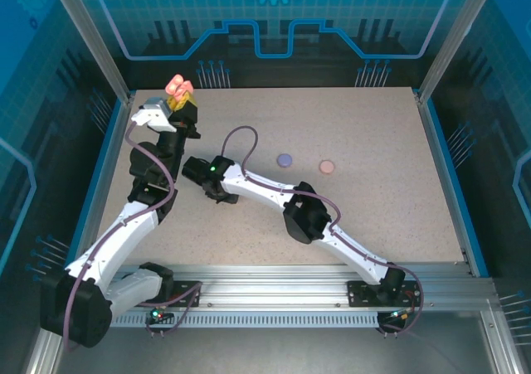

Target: Insert wireless bluetooth earbuds into charging case

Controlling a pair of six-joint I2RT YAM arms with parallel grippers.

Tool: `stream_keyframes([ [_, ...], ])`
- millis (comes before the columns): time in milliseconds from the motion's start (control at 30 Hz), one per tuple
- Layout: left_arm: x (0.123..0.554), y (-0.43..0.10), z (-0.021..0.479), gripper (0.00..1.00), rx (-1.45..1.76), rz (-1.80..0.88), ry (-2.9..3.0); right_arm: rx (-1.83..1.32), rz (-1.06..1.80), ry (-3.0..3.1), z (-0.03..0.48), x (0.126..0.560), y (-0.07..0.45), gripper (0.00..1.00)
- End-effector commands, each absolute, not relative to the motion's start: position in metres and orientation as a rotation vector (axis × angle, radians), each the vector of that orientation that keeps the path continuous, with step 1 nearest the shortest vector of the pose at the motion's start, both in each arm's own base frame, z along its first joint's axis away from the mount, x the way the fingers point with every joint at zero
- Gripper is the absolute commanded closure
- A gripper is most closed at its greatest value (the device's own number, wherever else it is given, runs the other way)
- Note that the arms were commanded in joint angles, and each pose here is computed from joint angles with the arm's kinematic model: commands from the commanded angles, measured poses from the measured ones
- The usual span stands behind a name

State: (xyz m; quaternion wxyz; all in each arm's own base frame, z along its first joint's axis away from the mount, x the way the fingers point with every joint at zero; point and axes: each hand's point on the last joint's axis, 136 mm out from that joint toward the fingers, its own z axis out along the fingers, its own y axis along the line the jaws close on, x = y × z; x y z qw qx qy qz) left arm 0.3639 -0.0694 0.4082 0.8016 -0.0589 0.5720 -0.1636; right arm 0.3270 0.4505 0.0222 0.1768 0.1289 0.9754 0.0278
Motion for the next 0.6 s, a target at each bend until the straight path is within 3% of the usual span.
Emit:
stream_keyframes([
  [0, 0.3580, -0.0601, 0.4162, 1.00, -0.163, -0.349, 1.184, 0.387, 0.068, 2.777, 0.0090, 0.3239, 0.4532, 0.58],
  [567, 0.3587, -0.0618, 0.4112, 1.00, -0.164, -0.366, 1.197, 0.272, 0.094, 2.807, 0.0015, 0.3275, 0.4576, 0.76],
])
